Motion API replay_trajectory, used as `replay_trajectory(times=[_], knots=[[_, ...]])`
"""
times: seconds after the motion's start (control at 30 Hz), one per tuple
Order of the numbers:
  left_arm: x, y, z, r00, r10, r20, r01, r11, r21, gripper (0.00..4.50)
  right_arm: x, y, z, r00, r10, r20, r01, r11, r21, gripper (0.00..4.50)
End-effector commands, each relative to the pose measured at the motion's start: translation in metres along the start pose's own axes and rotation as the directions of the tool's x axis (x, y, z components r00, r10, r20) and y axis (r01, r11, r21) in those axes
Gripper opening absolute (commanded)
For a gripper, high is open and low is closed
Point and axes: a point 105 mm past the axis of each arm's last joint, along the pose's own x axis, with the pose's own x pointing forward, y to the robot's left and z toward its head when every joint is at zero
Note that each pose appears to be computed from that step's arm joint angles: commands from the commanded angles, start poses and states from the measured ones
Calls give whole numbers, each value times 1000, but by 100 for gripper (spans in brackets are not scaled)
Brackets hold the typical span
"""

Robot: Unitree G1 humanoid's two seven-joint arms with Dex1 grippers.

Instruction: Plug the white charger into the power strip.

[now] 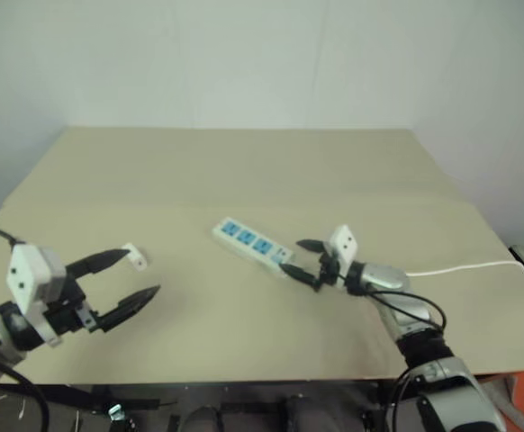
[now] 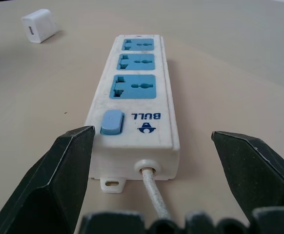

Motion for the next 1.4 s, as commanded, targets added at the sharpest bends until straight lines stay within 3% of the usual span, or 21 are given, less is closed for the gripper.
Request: replay_trajectory(times=[0.03, 0.23, 1.0, 1.23, 1.4], knots=[[1, -2, 9, 999, -22, 24, 22, 999, 30, 450, 7, -1, 14, 999, -1, 36, 1, 1000, -15, 447], [-1, -5, 10, 999, -31, 25, 30, 999, 21, 450, 9, 4, 22, 997, 33, 74, -32, 999, -13, 447], [1, -9, 14, 996, -79, 37, 80, 997, -17, 450, 50, 10, 3, 997, 80, 6, -80, 997, -18, 447], [1, -10, 14, 997, -75, 37, 76, 997, -16, 450, 50, 10, -3, 995, 97, -27, -98, 995, -35, 447], [0, -11, 14, 997, -71, 36, 71, 997, -18, 450, 44, 5, 6, 996, 87, 20, -86, 996, -30, 447]])
